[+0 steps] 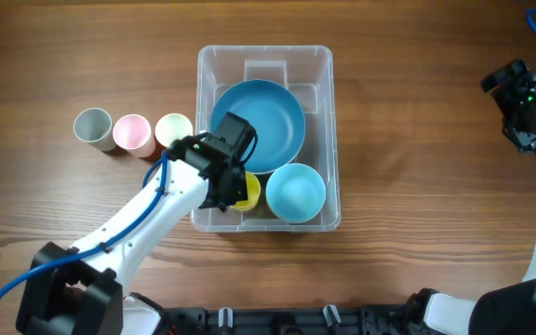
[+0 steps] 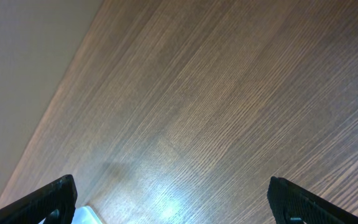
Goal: Pack container
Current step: 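Carry the yellow cup with the left gripper into the bin's lower left, then reach the left gripper back to the grey cup and grasp it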
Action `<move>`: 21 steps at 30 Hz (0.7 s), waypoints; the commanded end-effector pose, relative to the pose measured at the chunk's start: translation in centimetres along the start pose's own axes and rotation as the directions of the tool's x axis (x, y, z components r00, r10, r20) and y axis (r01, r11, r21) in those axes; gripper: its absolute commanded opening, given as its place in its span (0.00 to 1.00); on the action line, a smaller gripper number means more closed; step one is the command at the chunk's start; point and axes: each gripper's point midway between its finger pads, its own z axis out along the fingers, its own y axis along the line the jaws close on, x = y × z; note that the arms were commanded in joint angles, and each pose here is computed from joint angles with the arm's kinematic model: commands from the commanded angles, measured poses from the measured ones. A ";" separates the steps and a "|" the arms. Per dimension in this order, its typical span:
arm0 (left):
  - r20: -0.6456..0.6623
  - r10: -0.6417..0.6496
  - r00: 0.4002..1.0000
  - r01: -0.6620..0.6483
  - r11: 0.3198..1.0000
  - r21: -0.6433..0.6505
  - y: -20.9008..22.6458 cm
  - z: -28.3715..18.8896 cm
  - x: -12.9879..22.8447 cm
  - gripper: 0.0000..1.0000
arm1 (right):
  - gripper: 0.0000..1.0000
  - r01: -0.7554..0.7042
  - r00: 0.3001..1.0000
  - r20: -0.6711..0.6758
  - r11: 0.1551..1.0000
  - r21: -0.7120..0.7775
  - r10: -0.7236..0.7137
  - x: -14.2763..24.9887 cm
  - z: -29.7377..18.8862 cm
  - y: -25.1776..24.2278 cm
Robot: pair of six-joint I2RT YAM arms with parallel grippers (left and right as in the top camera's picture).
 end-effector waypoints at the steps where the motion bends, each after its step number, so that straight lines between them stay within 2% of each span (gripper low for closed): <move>1: 0.049 -0.021 0.999 0.020 0.999 0.028 -0.6 -1.7 -1.3 0.38 | 1.00 -0.009 1.000 -0.008 1.000 -0.003 0.009 0.0 0.3 0.0; 4: 0.122 -0.070 0.990 0.062 0.996 0.070 -0.2 -6.5 -3.6 0.54 | 1.00 -0.009 1.000 -0.008 1.000 -0.003 0.009 0.0 0.3 0.0; 7: 0.232 -0.159 0.960 0.141 0.986 0.089 2.1 -11.4 -6.3 0.74 | 1.00 -0.009 1.000 -0.008 1.000 -0.003 0.009 0.0 0.3 0.0; 8: 0.266 -0.191 0.945 0.171 0.980 0.099 3.1 -12.8 -7.1 0.79 | 1.00 -0.009 1.000 -0.008 1.000 -0.003 0.009 0.0 0.3 0.0; 10: 0.371 -0.327 0.869 0.313 0.945 0.099 8.0 -15.6 -9.5 0.87 | 1.00 -0.009 1.000 -0.008 1.000 -0.003 0.009 0.0 0.3 0.0; 12: 0.418 -0.443 0.793 0.451 0.888 0.085 13.0 -16.2 -10.7 0.88 | 1.00 -0.009 1.000 -0.008 1.000 -0.003 0.009 0.0 0.3 0.0; 15: 0.392 -0.607 0.692 0.629 0.773 0.086 19.6 -14.7 -11.8 0.86 | 1.00 -0.009 1.000 -0.008 1.000 -0.003 0.009 0.0 0.3 0.0; 16: 0.365 -0.644 0.673 0.661 0.744 0.096 21.0 -13.8 -12.2 0.85 | 1.00 -0.009 1.000 -0.008 1.000 -0.003 0.009 0.0 0.3 0.0; 19: 0.239 -0.709 0.663 0.700 0.701 0.136 23.8 -9.2 -13.8 0.81 | 1.00 -0.009 1.000 -0.008 1.000 -0.003 0.009 0.0 0.3 0.0; 21: 0.159 -0.741 0.652 0.738 0.668 0.089 25.4 -5.1 -14.1 0.78 | 1.00 -0.009 1.000 -0.008 1.000 -0.003 0.009 0.0 0.3 0.0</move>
